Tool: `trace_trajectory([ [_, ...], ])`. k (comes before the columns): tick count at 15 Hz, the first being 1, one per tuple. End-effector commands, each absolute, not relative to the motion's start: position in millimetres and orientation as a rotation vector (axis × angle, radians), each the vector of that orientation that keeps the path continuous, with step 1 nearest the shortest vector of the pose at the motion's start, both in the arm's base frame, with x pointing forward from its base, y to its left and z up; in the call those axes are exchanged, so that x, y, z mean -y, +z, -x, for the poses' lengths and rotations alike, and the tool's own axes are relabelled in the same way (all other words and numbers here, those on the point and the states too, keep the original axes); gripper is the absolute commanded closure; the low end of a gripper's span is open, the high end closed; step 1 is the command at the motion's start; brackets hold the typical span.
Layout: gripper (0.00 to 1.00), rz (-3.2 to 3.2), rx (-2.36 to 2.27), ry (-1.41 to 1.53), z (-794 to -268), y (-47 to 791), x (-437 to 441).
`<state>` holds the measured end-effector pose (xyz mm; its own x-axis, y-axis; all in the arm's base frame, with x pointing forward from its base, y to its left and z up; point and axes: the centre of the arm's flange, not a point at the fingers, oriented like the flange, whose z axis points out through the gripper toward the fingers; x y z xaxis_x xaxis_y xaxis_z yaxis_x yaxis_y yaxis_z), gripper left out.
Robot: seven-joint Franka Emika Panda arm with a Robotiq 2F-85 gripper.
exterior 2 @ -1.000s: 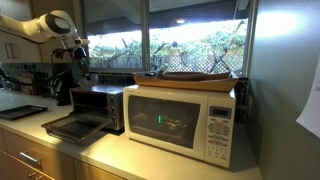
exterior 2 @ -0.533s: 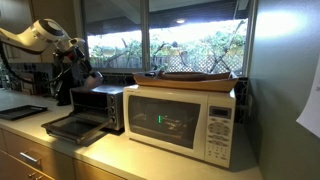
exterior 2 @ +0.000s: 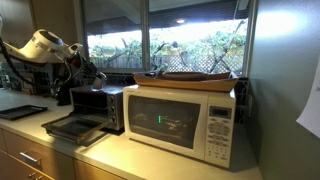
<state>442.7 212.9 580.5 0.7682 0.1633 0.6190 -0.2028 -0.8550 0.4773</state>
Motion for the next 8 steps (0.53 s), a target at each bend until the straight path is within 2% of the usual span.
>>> trace_trajectory([
  [1,0.99,-2.346,-0.101,1.075,-423.5,547.9,-193.1],
  [8,0.99,-2.275,-0.299,1.297,-402.3,522.2,-180.4],
])
